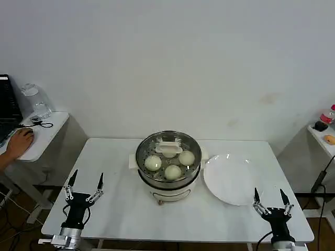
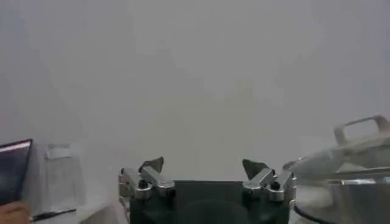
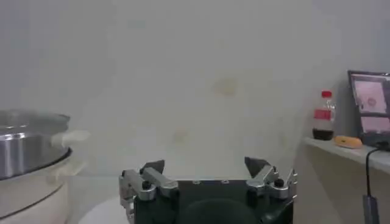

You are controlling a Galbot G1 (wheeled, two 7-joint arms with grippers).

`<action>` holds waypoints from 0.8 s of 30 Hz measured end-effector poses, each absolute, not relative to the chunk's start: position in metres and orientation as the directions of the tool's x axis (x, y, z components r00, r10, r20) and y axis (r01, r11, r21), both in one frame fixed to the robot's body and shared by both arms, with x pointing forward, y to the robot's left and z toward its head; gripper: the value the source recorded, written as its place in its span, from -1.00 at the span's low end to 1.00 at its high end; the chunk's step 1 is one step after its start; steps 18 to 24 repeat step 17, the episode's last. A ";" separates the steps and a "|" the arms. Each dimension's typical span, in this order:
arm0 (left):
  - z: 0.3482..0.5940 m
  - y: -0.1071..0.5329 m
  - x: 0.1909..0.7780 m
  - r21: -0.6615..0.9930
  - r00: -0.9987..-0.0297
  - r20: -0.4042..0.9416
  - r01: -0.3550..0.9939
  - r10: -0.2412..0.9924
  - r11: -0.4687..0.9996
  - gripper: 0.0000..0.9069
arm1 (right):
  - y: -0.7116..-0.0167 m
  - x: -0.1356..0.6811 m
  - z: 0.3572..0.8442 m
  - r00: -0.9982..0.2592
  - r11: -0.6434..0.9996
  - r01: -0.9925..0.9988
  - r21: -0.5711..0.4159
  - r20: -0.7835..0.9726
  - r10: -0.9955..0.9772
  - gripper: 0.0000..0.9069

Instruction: Take steamed baozi put them in steamer then cover it.

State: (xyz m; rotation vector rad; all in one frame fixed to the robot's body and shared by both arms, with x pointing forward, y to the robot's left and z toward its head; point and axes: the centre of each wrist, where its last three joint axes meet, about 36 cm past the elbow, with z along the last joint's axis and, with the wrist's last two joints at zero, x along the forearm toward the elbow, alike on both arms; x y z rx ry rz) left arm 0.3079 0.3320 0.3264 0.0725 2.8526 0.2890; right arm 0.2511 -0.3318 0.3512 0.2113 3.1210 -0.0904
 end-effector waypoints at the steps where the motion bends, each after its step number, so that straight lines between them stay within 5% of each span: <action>1: 0.326 0.332 0.307 0.203 -0.961 -0.264 0.024 0.078 0.979 1.00 | -0.332 0.251 0.351 -0.991 0.989 0.135 -0.057 -0.017 0.134 1.00; 24: 0.320 0.331 0.305 0.206 -0.961 -0.263 0.030 0.085 0.978 1.00 | -0.333 0.251 0.347 -0.991 0.988 0.135 -0.071 0.000 0.135 1.00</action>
